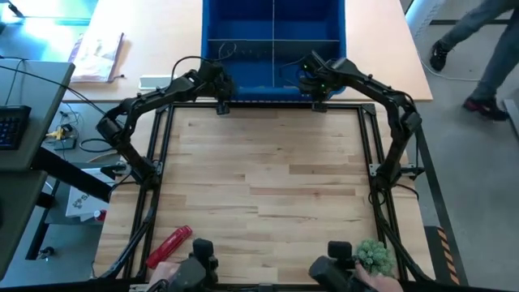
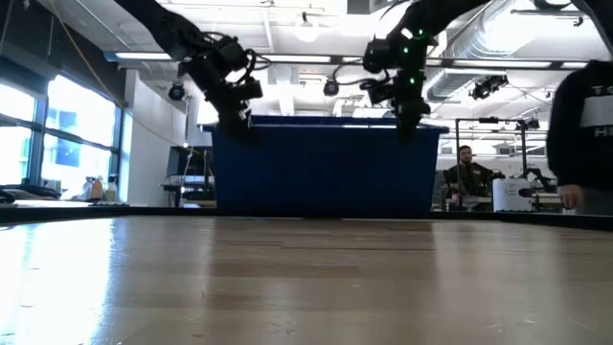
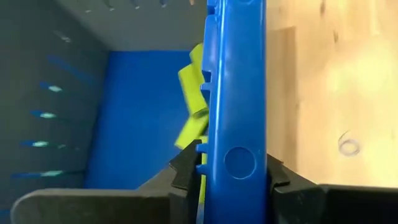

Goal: Sort blocks

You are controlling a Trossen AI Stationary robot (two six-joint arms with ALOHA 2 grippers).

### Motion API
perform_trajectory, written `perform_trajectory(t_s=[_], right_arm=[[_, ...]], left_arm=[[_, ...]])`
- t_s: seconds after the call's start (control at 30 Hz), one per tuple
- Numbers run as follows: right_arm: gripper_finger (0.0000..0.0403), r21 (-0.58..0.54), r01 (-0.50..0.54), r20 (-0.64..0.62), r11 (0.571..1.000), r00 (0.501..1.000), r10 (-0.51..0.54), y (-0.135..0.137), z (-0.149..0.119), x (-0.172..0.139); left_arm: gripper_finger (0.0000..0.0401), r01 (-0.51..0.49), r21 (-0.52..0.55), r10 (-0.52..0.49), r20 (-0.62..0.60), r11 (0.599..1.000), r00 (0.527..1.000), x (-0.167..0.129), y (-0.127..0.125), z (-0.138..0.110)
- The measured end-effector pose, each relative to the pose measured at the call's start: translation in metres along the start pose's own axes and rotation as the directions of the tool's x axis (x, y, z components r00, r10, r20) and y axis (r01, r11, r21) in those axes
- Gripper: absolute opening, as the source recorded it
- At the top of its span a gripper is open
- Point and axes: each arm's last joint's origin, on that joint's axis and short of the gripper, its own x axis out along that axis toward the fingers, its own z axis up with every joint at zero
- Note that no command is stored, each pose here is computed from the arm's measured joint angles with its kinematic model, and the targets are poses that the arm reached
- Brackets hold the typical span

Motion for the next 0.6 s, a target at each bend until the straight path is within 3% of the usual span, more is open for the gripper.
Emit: perform_trajectory(t_s=[0.23, 0.5, 0.6], right_arm=[[0.0073, -0.005, 0.039, 0.039, 0.999, 0.998, -0.038, 0.012, -0.005, -0.036], [0.0077, 0.085, -0.193, 0.05, 0.977, 0.981, 0.189, 0.032, -0.016, -0.052], [0.0089, 0.137, -0.235, 0.038, 0.962, 0.972, 0.232, 0.038, -0.015, -0.053]], left_arm=[[0.0054, 0.014, 0.003, -0.014, 0.016, 1.0, 1.0, -0.028, 0.004, 0.027], [0.0063, 0.166, -0.03, -0.168, -0.051, 0.986, 0.985, -0.044, -0.014, 0.043], [0.0065, 0.204, -0.035, -0.206, -0.076, 0.978, 0.976, -0.046, -0.022, 0.045]])
